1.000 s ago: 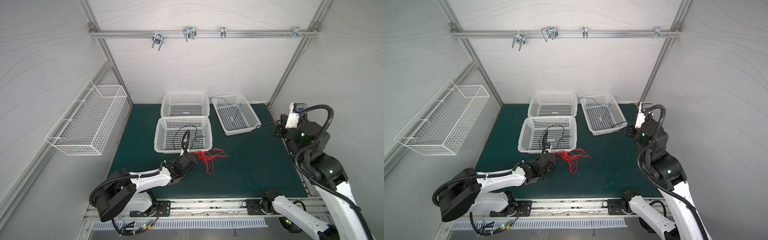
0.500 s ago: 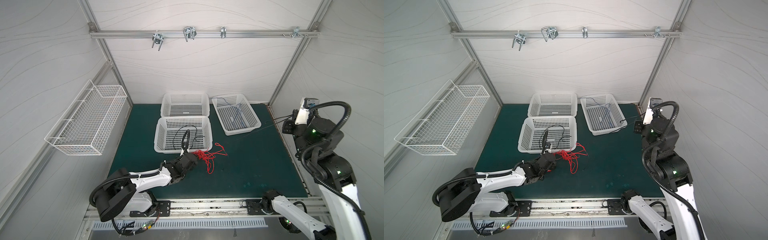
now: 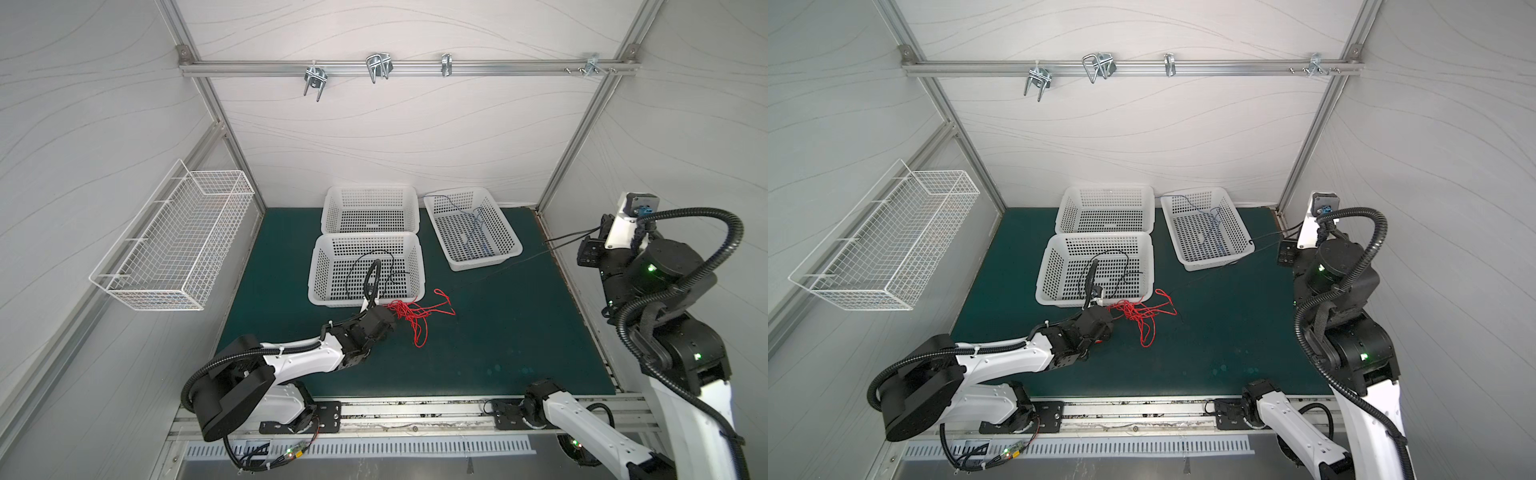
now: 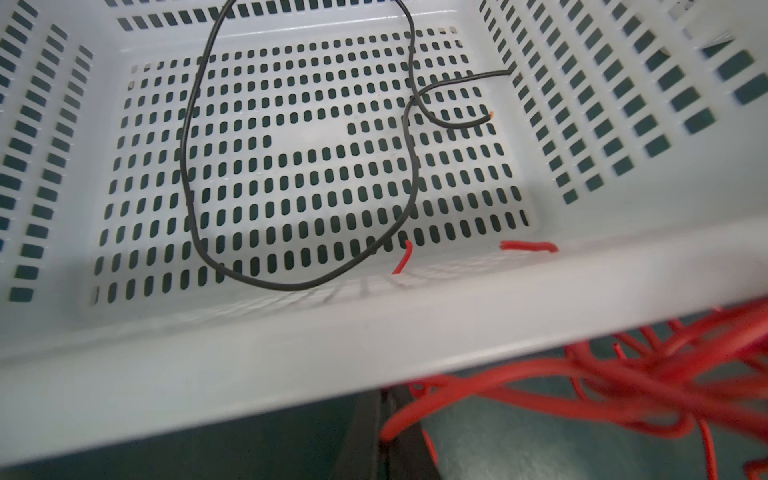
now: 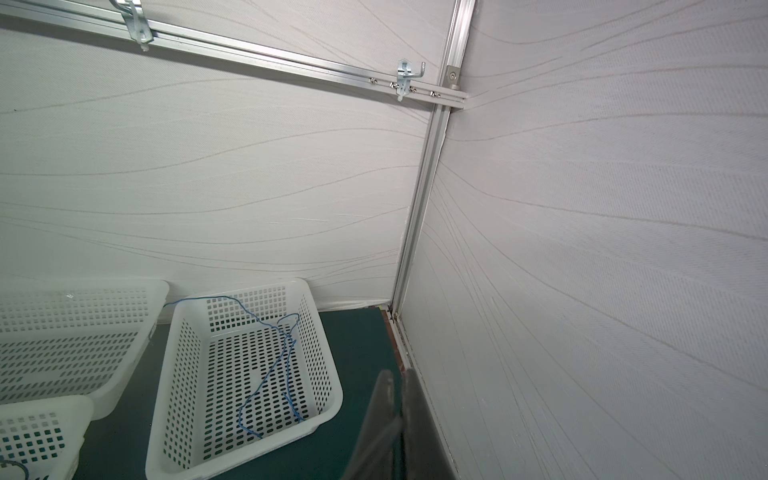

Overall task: Untangle the cables
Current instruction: 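Pull the black wire far out toward the side wall with the right gripper, then grasp the stretched black wire near the red bundle with the left gripper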

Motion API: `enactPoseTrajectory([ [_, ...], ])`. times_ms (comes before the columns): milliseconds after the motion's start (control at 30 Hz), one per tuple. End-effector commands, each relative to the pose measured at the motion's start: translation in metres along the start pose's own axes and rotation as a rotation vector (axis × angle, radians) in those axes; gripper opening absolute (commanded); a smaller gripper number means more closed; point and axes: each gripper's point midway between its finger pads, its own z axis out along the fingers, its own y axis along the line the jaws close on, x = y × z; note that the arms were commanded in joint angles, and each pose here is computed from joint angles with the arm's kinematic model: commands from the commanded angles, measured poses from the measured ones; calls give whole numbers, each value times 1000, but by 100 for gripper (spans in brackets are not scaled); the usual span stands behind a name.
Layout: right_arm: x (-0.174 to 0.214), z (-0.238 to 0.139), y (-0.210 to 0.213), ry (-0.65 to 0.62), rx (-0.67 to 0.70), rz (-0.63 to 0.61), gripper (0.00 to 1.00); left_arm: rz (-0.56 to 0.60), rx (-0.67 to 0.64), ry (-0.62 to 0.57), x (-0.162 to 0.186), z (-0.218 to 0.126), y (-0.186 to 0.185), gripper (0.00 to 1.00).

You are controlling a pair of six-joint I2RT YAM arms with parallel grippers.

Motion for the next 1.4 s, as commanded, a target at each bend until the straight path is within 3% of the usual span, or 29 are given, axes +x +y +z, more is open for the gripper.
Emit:
enactPoseTrajectory([
  [0, -22, -8, -8, -68, 2, 43, 0, 1, -32, -19, -5, 1, 5, 0],
  [333, 18, 17, 50, 24, -201, 113, 0, 43, 57, -46, -25, -7, -14, 2],
  [633, 58, 36, 88, 108, -298, 139, 0, 77, 201, -37, -28, -21, -35, 37],
  [867, 73, 41, 109, 136, -372, 155, 0, 117, 403, -94, -35, -50, -57, 60],
  [1367, 77, 27, 130, 160, -514, 204, 0, 208, 668, -239, -89, -113, -98, 64],
])
